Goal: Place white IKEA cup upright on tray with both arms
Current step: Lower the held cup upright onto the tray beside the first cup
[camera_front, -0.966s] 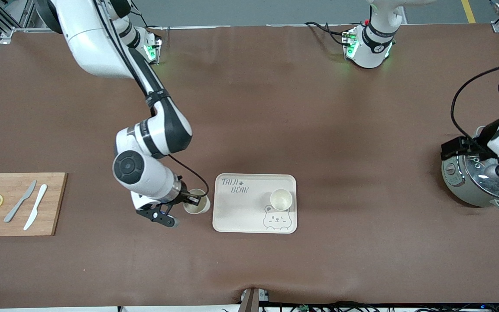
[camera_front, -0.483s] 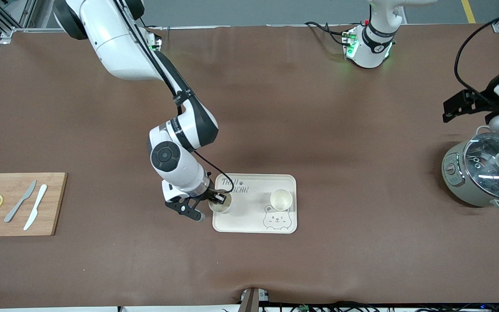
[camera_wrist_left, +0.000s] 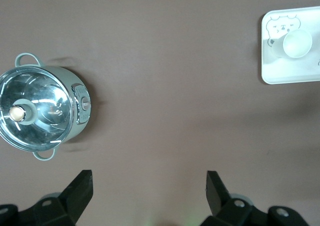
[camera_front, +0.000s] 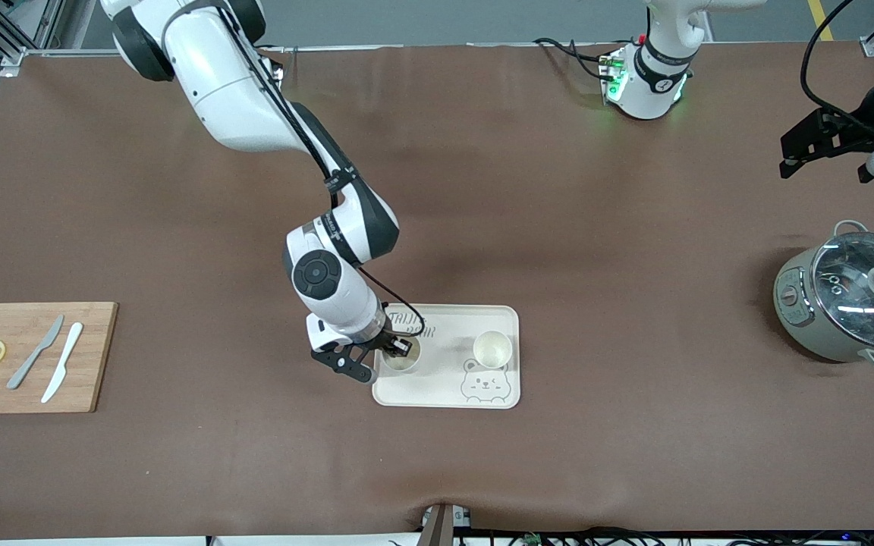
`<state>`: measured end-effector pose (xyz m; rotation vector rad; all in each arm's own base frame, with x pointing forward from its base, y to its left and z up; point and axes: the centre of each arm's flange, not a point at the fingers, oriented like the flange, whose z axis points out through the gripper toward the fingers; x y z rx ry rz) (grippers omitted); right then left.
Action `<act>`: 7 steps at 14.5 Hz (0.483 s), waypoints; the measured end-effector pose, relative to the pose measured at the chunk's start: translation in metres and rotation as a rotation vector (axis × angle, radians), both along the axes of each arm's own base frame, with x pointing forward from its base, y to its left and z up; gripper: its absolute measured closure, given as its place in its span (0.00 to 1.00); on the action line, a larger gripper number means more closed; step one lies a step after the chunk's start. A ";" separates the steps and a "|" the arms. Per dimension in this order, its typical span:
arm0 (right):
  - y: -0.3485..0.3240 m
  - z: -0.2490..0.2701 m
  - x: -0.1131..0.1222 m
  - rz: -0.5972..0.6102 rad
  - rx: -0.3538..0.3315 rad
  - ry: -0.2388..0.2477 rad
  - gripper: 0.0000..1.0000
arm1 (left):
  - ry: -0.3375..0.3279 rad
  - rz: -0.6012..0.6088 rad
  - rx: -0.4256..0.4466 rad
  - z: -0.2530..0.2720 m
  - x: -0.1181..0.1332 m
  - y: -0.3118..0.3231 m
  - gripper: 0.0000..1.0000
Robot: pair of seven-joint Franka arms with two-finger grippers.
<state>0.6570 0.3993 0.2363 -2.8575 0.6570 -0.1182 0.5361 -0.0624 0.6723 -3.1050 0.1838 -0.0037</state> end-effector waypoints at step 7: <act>0.008 -0.017 -0.004 0.008 0.002 -0.013 0.96 | 0.021 -0.005 -0.054 -0.008 0.002 -0.006 0.00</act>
